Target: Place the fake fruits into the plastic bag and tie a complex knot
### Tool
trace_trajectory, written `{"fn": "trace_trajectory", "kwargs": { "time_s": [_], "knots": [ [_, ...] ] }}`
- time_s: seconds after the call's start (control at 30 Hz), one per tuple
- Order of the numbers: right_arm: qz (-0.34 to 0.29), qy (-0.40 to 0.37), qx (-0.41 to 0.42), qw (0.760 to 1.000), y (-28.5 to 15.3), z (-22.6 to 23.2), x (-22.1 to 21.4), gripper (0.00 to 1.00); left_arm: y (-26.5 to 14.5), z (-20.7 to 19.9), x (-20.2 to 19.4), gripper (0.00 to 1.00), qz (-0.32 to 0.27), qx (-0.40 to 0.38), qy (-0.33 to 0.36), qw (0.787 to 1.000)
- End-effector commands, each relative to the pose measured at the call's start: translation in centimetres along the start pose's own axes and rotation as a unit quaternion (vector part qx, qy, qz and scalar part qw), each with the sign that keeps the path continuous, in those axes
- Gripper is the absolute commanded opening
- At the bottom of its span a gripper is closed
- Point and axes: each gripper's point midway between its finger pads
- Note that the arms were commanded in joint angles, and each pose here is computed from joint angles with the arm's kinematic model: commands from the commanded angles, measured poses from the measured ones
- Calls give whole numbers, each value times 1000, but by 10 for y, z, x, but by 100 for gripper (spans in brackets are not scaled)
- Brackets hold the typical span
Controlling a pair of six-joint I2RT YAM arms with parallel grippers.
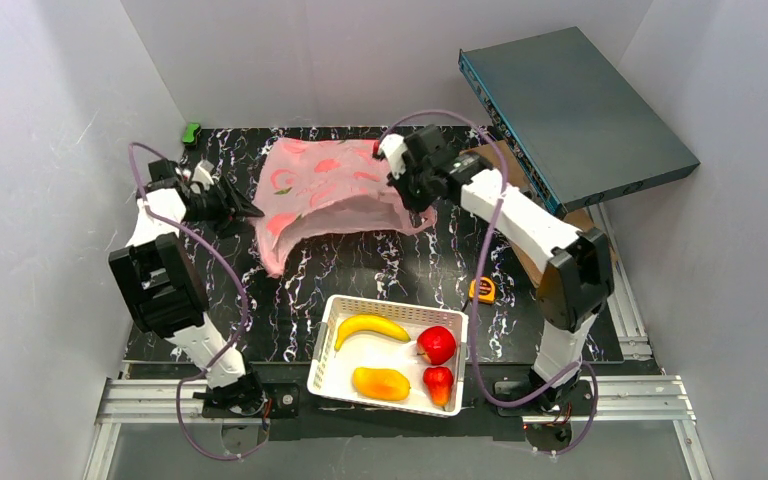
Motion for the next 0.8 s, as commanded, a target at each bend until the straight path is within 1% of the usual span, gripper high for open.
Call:
{"fn": "trace_trajectory", "kwargs": {
  "time_s": [0.0,0.03,0.07,0.1,0.13,0.17,0.2,0.27,0.3,0.33,0.37,0.4,0.43,0.47,0.57,0.67,0.77],
  "knots": [
    [-119,52,112,985,-87,32,71,1,-49,-64,16,67,-68,-33,228,971],
    [-126,63,127,982,-97,36,79,1,-59,-79,15,81,-84,-39,273,958],
    [-129,79,138,979,-104,39,86,1,-70,-99,13,89,-103,-48,319,941],
    [-130,90,151,976,-110,42,92,1,-77,-116,7,94,-116,-57,368,921],
    [-133,98,165,972,-117,45,98,1,-85,-134,0,98,-132,-65,414,898],
    [-135,103,174,970,-120,47,102,1,-89,-146,-8,98,-145,-68,458,874],
    [-137,117,181,967,-125,49,107,1,-96,-162,-19,98,-162,-73,507,843],
    [-145,129,194,962,-134,52,114,1,-97,-181,-40,98,-179,-81,577,793],
    [-151,135,199,959,-138,53,118,1,-95,-188,-47,98,-187,-81,601,773],
    [-157,140,203,956,-143,54,121,1,-91,-194,-55,98,-190,-81,619,757],
    [-163,144,212,953,-149,57,125,1,-82,-199,-66,98,-182,-84,639,743],
    [-166,152,219,949,-154,59,128,1,-76,-200,-72,98,-179,-78,651,734],
    [-170,159,223,947,-158,60,130,1,-68,-201,-79,98,-173,-79,657,730],
    [-174,165,227,944,-163,62,132,1,-63,-204,-80,98,-181,-74,659,727],
    [-189,187,224,938,-178,60,138,1,-45,-200,-98,98,-170,-81,654,733],
    [-202,209,226,930,-191,62,143,1,-33,-194,-119,98,-165,-100,640,744],
    [-204,236,212,926,-193,59,142,1,-34,-195,-140,98,-165,-127,616,760]
  ]
}}
Point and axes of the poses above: each gripper's point midway between its finger pads, its own y axis out along the fingers, its own z axis along the line the jaws close on, x = y × z, and after that the axes turned 9 degrees about -y, right-handed
